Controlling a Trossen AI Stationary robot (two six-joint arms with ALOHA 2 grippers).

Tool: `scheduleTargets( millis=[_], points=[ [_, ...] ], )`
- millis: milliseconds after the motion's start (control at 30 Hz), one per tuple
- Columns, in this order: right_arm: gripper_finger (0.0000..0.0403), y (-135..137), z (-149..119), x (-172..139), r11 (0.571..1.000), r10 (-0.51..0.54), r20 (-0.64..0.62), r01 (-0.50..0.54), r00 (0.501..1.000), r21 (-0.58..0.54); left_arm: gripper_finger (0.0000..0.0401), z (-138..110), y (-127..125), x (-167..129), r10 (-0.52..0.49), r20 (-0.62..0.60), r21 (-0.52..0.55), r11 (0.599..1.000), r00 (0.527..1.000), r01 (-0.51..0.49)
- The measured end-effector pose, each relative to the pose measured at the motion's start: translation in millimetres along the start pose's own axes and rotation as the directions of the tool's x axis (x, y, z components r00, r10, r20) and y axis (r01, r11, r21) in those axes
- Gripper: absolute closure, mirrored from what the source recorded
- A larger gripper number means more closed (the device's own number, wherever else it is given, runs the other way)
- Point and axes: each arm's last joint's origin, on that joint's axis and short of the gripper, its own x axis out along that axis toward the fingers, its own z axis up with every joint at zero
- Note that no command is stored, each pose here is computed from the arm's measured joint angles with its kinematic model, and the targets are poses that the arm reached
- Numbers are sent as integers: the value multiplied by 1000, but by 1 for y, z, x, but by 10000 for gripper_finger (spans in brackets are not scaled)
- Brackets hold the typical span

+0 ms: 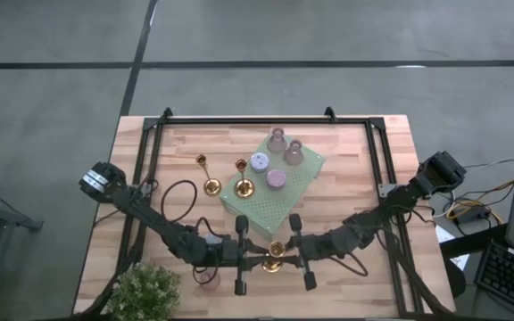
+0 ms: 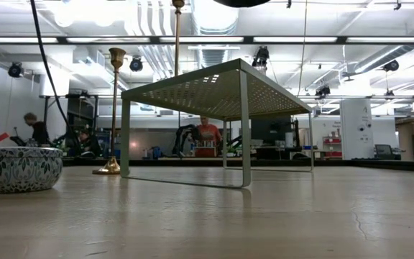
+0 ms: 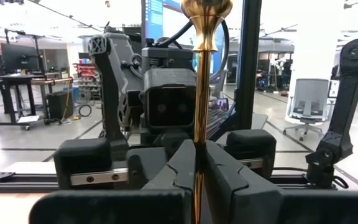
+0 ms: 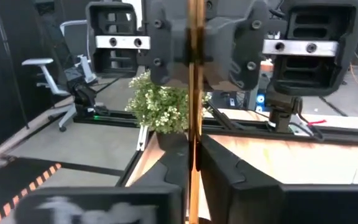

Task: Pick & Place candle stick holders
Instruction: Put the right gold candle holder aligned with the other gold candle holder on the shelf

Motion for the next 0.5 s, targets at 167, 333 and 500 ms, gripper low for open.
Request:
scheduleTargets(
  millis=[167, 333, 500],
  points=[
    [387, -1, 0, 0, 1000, -1, 0, 1, 1000, -14, 384, 0, 1, 1, 6, 0, -1, 1000, 1000, -6],
    [389, -2, 0, 1, 1000, -7, 0, 7, 1000, -28, 355, 0, 2, 0, 33, -4, 20, 999, 999, -33],
    [390, -3, 1, 0, 999, -10, -3, 10, 1000, -30, 296, 8, -1, -6, 72, -13, 36, 997, 997, -72]
  ],
)
